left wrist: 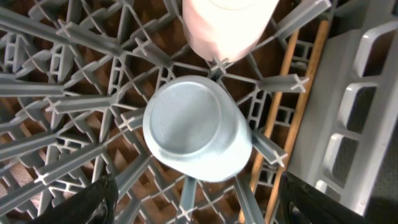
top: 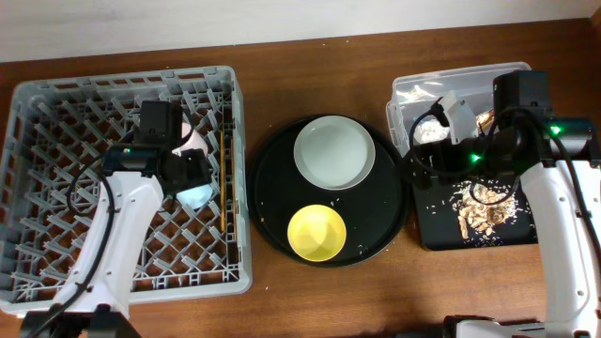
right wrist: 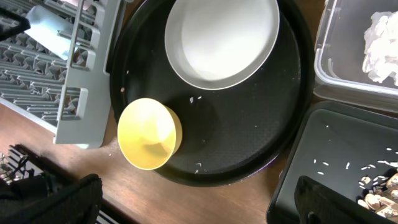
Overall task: Sort waste into correct bins and load items into the dishwasher rack
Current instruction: 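Place the light blue cup upside down in the rack with the left gripper, then reach the left gripper to the yellow bowl on the round tray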
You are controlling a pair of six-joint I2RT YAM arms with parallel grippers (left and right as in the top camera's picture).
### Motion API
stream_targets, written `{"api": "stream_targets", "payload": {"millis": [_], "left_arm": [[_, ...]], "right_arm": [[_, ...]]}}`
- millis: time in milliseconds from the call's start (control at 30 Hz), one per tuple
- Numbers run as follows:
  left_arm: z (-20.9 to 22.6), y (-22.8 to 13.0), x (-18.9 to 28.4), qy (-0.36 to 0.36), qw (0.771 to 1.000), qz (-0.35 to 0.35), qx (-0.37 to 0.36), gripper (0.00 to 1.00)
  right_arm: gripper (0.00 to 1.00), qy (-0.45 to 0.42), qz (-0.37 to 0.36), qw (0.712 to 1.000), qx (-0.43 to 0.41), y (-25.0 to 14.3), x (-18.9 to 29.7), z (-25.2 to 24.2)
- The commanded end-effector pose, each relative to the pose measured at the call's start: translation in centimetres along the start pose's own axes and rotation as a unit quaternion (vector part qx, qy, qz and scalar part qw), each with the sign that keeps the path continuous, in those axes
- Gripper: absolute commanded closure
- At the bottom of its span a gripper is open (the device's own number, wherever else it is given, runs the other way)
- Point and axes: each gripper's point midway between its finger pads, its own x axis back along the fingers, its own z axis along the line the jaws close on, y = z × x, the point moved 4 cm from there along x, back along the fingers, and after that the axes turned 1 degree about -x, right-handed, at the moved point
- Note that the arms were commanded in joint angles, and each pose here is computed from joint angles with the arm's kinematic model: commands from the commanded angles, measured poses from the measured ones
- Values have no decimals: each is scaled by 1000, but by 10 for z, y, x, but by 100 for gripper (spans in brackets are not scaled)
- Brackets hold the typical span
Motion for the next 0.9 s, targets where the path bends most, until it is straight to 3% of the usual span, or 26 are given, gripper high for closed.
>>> {"api": "stream_targets", "payload": {"millis": [0,67,167,200,267,367,467,600,867], "left_arm": [[-26,-4,44,-71,997,-31,-21,30],[-44,-16,53,-89,993,-28,-68,33],[-19,-5,53,43,996,-81,-8,73],[-14,0,54,53,994,-92,4,86],[-8,9,50,49,993,-101,24,98],[-9,11,32,42,996,-77,28,98],[-8,13,-5,92,994,-49,17,98],[-6,11,-31,107,994,-22,14,98],[-24,-18,-24,-4,998,68,-15,98]], "right_arm": [[1,-42,0,999,5,0,4,-10],[1,-102,-1,994,-48,0,6,-26],[1,-128,1,989,-71,-1,8,-33],[1,-128,2,989,-72,-2,8,-33],[1,-127,3,989,-72,-2,8,-32],[1,-127,3,989,-73,-2,8,-32],[1,-128,4,989,-72,-2,8,-32],[1,-128,4,989,-72,-2,8,-32],[1,-127,3,989,-73,-2,8,-32]]}}
